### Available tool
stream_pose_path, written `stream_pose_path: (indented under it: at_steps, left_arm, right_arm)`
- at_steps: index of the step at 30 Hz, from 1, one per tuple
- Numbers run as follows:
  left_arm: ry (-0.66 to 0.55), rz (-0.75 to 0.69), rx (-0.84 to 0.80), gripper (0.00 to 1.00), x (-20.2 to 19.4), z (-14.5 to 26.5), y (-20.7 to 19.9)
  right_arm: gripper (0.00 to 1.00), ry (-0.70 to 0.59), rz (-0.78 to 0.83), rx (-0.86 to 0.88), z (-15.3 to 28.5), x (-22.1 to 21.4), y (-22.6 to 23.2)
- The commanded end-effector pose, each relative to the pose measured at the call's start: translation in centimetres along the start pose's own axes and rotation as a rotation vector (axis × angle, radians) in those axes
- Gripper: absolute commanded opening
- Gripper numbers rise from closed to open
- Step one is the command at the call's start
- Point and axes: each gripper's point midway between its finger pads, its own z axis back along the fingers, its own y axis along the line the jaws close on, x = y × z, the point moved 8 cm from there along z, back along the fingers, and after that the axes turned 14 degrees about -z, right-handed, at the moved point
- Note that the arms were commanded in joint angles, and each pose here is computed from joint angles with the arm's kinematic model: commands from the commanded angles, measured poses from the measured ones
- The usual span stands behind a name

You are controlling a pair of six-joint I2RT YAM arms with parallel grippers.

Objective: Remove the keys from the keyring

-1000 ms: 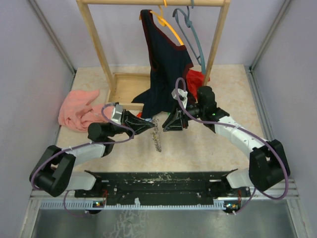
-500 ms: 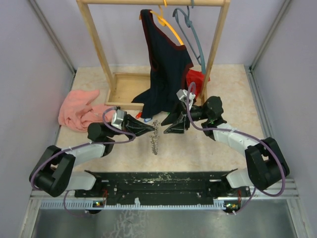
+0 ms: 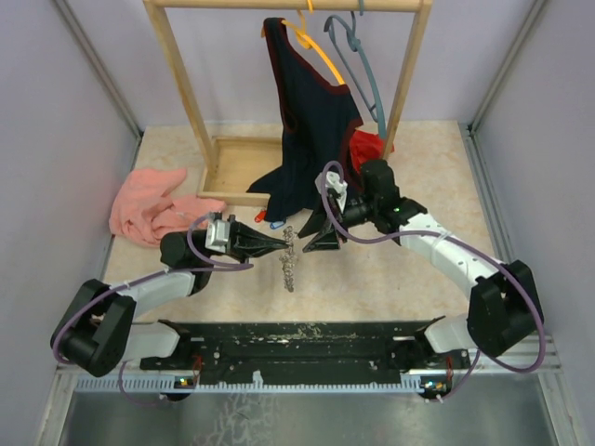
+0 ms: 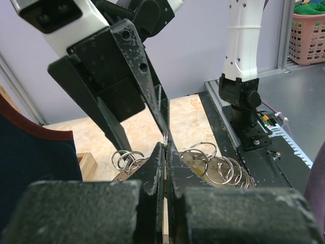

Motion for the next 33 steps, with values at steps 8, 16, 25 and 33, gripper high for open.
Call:
stream_pose_path:
  at_steps: [8, 16, 25, 33]
  left_arm:
    - [-0.181, -0.143, 0.149, 0.0, 3.8, -0.6, 0.8]
    - [-0.203, -0.039, 0.133, 0.0, 3.9, -1.2, 0.3]
    - [-0.148, -0.082, -0.174, 0.0, 5.0, -1.9, -0.4]
    - [-0.096, -0.025, -0.331, 0.0, 6.0, -2.7, 0.5]
  right_arm:
    - [0.42, 0.097, 0.217, 0.012, 0.8, 2.4, 3.2]
    - [0.41, 0.076, 0.213, 0.048, 0.7, 3.3, 4.2]
    - [0.41, 0.107, 0.281, -0.035, 2.8, 5.1, 5.7]
    - [0.42, 0.086, 0.197, -0.33, 5.4, 5.8, 3.7]
